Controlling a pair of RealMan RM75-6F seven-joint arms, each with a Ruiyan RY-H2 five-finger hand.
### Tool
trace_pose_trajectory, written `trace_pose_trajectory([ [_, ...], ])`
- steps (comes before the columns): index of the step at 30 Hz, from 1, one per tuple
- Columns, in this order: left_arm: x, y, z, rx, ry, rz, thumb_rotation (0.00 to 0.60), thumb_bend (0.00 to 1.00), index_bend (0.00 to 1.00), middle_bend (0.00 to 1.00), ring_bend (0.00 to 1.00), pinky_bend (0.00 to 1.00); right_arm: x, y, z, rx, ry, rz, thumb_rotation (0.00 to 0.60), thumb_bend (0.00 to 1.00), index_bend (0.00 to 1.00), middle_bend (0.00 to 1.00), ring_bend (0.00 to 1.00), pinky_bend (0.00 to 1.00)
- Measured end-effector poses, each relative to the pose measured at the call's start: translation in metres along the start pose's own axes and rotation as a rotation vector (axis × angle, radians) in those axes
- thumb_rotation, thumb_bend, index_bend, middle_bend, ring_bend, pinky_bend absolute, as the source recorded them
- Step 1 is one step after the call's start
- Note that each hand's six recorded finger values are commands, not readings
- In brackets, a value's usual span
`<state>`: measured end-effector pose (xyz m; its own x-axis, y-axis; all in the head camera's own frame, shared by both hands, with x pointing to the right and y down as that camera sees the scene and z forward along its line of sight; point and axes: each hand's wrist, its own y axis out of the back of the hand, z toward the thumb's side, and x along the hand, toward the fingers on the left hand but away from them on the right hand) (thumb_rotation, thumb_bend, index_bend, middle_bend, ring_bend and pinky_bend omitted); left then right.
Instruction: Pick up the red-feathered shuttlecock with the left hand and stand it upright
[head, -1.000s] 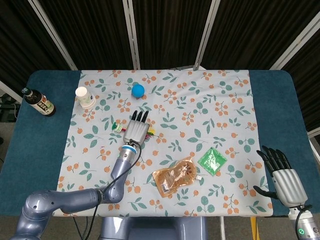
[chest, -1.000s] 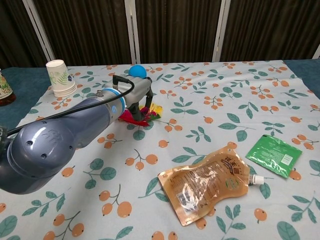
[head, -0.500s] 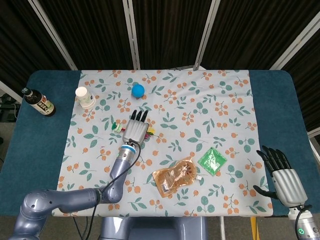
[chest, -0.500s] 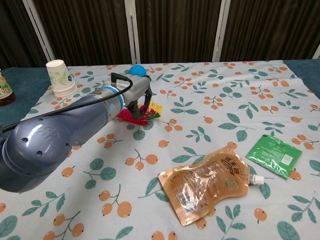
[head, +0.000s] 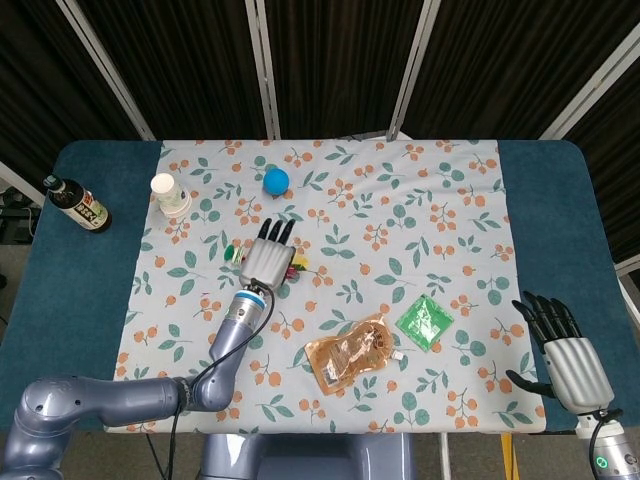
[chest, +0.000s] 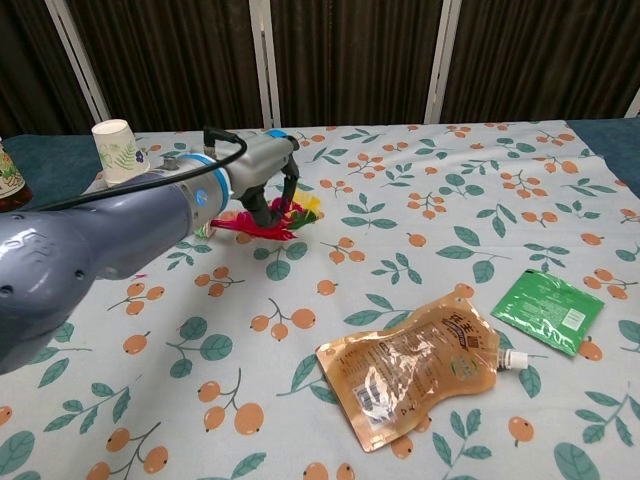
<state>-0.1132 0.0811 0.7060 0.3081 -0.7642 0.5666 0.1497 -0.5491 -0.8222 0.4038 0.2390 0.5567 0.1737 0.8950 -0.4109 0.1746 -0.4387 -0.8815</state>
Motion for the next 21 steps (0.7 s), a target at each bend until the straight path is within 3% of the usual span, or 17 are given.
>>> trace_pose_trajectory([
  [21, -0.069, 0.059, -0.085, -0.063, 0.038, 0.086, 0.600, 0.50, 0.63, 0.01, 0.00, 0.00, 0.000, -0.001, 0.001, 0.032, 0.009, -0.004, 0.600, 0.04, 0.09, 0.00, 0.00, 0.00],
])
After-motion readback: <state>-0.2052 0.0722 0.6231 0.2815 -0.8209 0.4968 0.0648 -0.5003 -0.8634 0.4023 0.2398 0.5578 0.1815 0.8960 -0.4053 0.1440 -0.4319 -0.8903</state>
